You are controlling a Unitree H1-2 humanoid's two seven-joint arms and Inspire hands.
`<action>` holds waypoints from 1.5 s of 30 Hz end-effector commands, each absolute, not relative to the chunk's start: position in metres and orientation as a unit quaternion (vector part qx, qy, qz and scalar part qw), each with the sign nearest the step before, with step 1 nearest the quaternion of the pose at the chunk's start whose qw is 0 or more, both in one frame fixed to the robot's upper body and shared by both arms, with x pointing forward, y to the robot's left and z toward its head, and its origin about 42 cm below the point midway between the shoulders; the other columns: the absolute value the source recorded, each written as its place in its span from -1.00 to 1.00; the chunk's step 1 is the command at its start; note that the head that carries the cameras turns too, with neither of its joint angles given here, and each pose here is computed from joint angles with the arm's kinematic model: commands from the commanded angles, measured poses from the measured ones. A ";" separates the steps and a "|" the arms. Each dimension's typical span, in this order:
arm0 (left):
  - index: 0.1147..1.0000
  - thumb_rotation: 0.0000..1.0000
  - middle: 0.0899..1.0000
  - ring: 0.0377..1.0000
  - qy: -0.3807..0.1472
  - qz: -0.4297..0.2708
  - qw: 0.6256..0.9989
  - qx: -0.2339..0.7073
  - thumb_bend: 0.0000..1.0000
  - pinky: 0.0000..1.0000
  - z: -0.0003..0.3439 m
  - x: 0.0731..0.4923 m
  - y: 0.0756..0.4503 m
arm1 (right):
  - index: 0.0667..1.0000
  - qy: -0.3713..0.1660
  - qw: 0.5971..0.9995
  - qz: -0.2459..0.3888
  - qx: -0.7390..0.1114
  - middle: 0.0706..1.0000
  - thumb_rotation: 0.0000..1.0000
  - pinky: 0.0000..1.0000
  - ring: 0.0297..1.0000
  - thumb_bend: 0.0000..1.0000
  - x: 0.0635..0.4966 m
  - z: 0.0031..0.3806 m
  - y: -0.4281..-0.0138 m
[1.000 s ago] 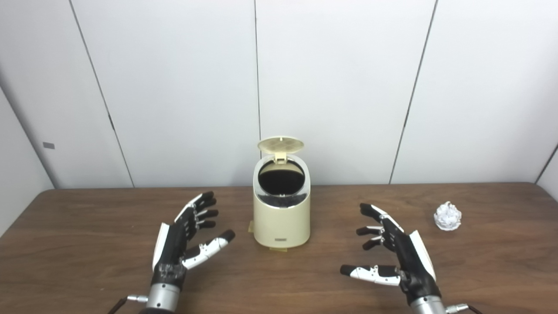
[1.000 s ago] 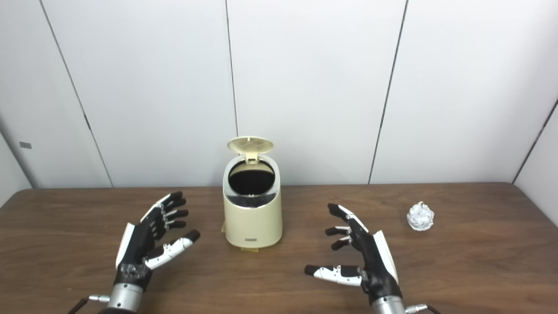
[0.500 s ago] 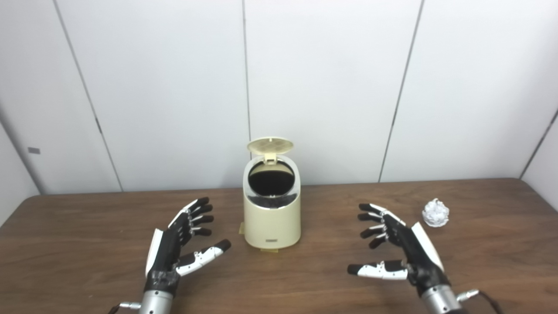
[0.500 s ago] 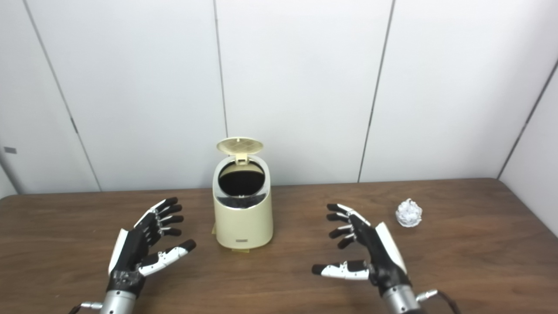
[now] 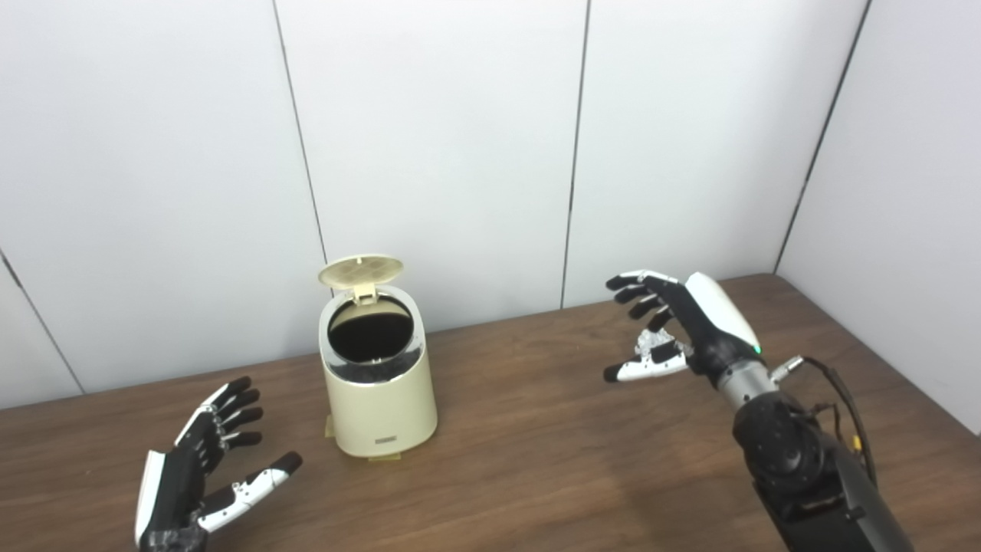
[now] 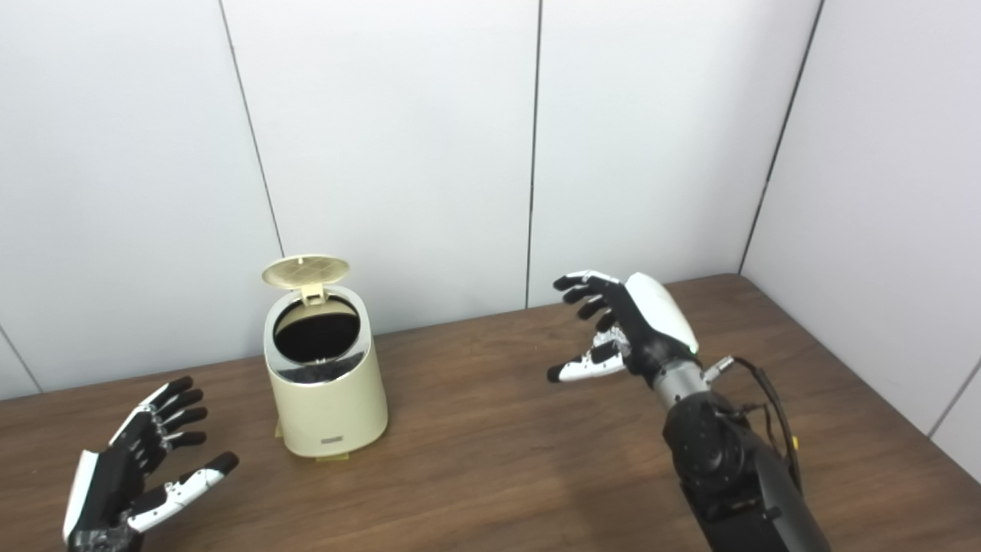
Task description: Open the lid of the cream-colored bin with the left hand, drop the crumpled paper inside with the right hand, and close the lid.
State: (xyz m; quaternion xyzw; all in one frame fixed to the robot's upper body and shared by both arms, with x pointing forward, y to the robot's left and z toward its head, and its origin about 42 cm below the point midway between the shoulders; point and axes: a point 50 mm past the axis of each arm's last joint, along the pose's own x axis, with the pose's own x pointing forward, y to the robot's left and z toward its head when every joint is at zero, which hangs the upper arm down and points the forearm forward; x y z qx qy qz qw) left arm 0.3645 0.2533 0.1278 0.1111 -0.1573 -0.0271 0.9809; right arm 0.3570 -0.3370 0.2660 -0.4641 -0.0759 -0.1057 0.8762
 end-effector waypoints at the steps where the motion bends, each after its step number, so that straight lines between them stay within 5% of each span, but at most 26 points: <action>1: 0.72 -0.78 0.61 0.54 -0.150 -0.025 0.982 0.110 0.55 0.41 0.116 0.360 0.262 | 0.47 -0.126 0.851 -0.144 -0.488 0.41 -0.99 0.14 0.35 0.70 0.363 0.307 -0.350; 5: 0.75 -0.76 0.64 0.57 -0.149 -0.028 0.983 0.106 0.54 0.47 0.115 0.359 0.266 | 0.60 -0.095 0.819 -0.158 -0.544 0.43 -0.92 0.19 0.45 0.72 0.366 0.323 -0.368; 15: 0.82 -0.85 0.68 0.61 -0.152 -0.036 0.982 0.107 0.45 0.46 0.116 0.361 0.267 | 0.51 -0.012 0.768 -0.103 -0.632 0.50 -0.78 0.27 0.53 0.74 0.386 0.324 -0.379; 22: 0.76 -0.81 0.70 0.63 -0.149 -0.032 0.981 0.120 0.51 0.44 0.118 0.362 0.267 | 0.54 0.051 0.761 -0.058 -0.645 0.58 -0.65 0.57 0.67 0.70 0.409 0.304 -0.383; 32: 0.69 -0.78 0.71 0.66 -0.143 -0.030 0.981 0.129 0.54 0.49 0.118 0.362 0.265 | 0.59 0.093 0.751 -0.024 -0.653 0.57 -0.39 0.38 0.56 0.82 0.451 0.274 -0.383; 45: 0.70 -0.77 0.71 0.67 -0.139 -0.031 0.981 0.134 0.55 0.52 0.120 0.357 0.263 | 0.61 0.112 0.748 -0.038 -0.653 0.57 -0.47 0.38 0.56 0.73 0.463 0.265 -0.387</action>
